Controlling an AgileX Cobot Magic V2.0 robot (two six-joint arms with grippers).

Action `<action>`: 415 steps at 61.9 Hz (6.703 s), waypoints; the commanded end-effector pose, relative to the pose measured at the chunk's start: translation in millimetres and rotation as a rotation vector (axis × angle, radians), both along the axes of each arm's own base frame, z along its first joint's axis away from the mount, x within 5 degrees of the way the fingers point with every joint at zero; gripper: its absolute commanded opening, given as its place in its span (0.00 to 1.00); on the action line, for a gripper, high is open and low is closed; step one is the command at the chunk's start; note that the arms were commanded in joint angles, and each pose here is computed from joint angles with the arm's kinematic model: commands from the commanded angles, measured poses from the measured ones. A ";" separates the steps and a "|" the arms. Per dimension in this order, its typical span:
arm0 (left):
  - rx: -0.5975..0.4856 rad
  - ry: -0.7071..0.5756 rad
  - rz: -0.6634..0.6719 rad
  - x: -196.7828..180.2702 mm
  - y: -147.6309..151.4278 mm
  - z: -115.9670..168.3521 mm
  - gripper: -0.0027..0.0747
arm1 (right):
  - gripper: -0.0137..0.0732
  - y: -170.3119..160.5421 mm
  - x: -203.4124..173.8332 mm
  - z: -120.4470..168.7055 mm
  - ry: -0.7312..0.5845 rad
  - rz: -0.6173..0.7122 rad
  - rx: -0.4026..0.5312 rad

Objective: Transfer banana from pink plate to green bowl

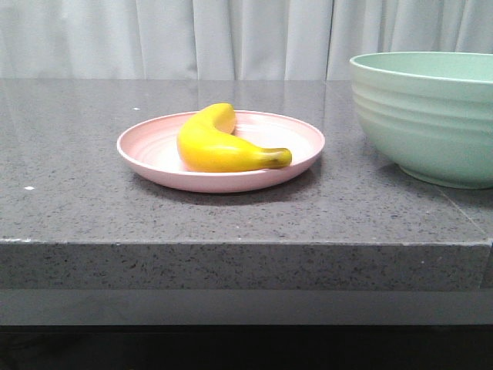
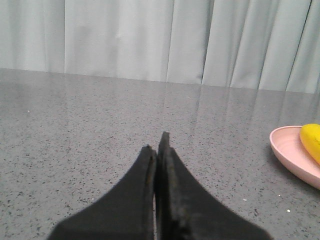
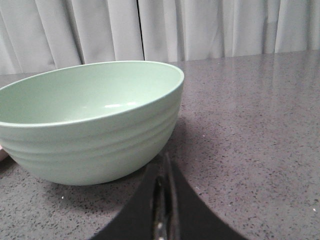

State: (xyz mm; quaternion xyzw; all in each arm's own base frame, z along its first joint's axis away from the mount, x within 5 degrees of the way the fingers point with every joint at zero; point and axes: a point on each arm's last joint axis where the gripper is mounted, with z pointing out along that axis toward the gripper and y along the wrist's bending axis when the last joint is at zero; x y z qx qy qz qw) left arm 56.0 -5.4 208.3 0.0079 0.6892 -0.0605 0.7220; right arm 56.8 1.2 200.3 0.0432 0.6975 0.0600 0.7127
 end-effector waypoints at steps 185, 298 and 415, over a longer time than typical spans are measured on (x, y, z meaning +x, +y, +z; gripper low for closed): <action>0.069 0.357 -0.007 76.2 -7.7 146.2 0.70 | 0.80 -4.7 48.6 129.1 0.538 -0.049 -0.080; 0.186 1.160 -0.543 244.3 -225.0 119.3 0.70 | 0.80 -4.5 48.7 129.2 0.537 -0.047 -0.077; 0.167 1.105 -0.587 265.3 -244.5 153.9 0.31 | 0.80 -4.3 49.1 129.9 0.528 -0.047 -0.076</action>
